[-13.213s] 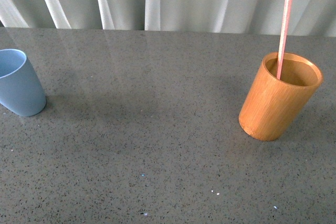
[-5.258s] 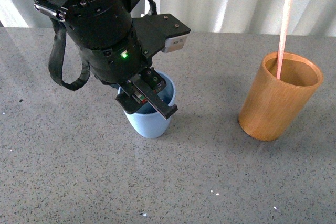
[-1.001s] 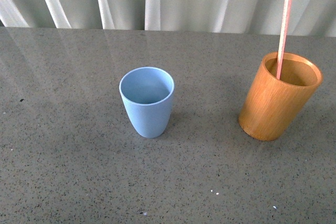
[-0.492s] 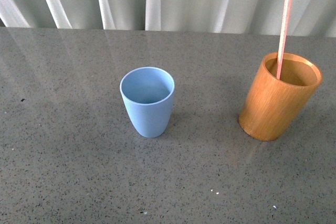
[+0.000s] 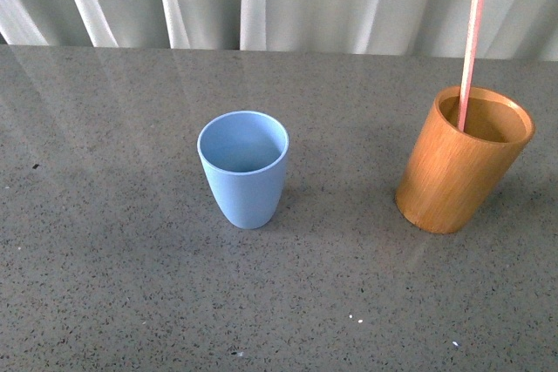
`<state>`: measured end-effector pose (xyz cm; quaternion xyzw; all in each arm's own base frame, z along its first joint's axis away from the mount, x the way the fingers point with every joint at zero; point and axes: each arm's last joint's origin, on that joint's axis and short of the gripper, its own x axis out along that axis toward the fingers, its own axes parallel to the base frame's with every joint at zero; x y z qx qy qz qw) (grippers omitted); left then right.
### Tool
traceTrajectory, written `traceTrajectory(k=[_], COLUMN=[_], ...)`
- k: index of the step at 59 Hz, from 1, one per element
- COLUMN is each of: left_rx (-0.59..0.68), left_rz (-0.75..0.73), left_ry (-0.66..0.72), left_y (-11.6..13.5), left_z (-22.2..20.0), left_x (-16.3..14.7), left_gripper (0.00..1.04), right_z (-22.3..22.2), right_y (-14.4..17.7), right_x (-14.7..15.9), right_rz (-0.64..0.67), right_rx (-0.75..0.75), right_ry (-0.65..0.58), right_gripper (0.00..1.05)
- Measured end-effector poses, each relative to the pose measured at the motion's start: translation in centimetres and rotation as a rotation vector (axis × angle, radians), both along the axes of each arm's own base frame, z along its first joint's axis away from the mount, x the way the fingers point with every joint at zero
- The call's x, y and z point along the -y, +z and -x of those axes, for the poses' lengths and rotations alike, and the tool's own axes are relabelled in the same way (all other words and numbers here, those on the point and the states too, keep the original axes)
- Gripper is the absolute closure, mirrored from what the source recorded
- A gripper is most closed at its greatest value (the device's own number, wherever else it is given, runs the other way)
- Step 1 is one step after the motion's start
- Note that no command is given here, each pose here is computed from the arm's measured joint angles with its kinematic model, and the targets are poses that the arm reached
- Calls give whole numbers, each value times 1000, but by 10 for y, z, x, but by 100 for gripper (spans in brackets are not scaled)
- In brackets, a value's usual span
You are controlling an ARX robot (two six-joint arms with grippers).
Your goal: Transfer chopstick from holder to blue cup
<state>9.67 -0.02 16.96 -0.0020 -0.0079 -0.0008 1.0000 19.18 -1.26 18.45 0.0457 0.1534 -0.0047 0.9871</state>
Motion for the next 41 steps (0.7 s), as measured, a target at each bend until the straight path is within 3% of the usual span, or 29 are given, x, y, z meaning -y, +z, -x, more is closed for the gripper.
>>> traceTrajectory(k=[41], left_rx=[0], left_rz=[0], left_ry=[0], left_y=[0], left_z=[0], left_x=[0], left_gripper=[7], right_z=[-95], right_y=[-22], right_x=[-25], right_rz=[28], right_rx=[-107], right_ry=[218], right_gripper=[10])
